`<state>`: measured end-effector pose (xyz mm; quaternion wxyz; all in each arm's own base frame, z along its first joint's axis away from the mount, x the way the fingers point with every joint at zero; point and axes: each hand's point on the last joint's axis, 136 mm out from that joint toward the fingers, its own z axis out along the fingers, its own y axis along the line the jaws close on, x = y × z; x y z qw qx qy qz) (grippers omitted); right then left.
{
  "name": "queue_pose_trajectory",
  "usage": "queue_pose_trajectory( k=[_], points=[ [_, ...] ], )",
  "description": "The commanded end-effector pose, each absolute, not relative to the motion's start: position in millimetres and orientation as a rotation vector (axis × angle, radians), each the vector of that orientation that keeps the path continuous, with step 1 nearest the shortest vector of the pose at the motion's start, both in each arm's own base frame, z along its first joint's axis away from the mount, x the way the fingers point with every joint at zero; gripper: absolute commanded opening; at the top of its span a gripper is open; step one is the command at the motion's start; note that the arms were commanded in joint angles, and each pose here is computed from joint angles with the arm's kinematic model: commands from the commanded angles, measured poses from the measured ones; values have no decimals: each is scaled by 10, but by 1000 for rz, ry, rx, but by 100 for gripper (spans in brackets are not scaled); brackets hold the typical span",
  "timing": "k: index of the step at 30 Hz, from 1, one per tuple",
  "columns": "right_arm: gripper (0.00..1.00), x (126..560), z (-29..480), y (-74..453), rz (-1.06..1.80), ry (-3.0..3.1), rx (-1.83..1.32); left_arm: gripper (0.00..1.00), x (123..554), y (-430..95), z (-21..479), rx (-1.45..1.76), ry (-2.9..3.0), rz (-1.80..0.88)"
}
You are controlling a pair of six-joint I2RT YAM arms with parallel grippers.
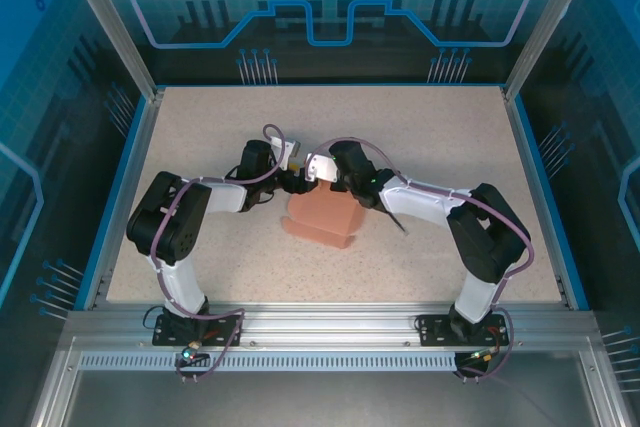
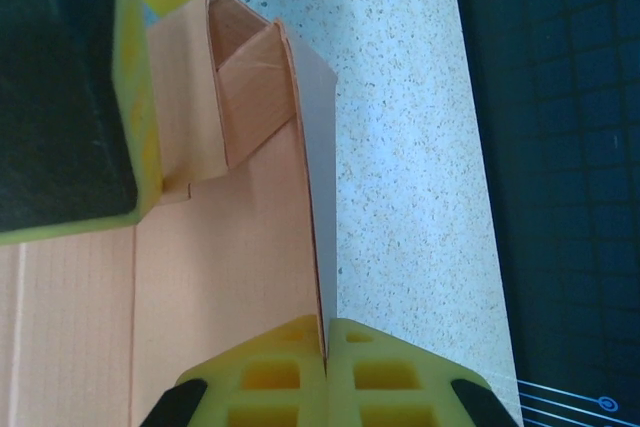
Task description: Fold the paper box
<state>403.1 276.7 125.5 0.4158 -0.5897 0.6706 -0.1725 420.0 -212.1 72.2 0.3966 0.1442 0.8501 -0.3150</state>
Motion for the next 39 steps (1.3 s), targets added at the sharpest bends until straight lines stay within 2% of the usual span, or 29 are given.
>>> queue_pose_trajectory(
  k=[1,8,21,33,39],
  points=[
    [0,3825,1277,2913,-256,1701,-1535,87,4381,-2093,997,327,2070,-764],
    [0,3766,1329,2927,-196,1722,-1540,76,4399,-2095,1051,324,2052,-762],
    [0,3748,1377,3014,-128,1739,-1547,62,4318,-1998,1199,293,2027,-724],
    [0,3777,1398,3101,-112,1740,-1569,58,4180,-1841,943,276,2093,-633],
    [0,3792,1346,3103,-99,1761,-1578,64,4147,-1866,917,321,2076,-643]
  ],
)
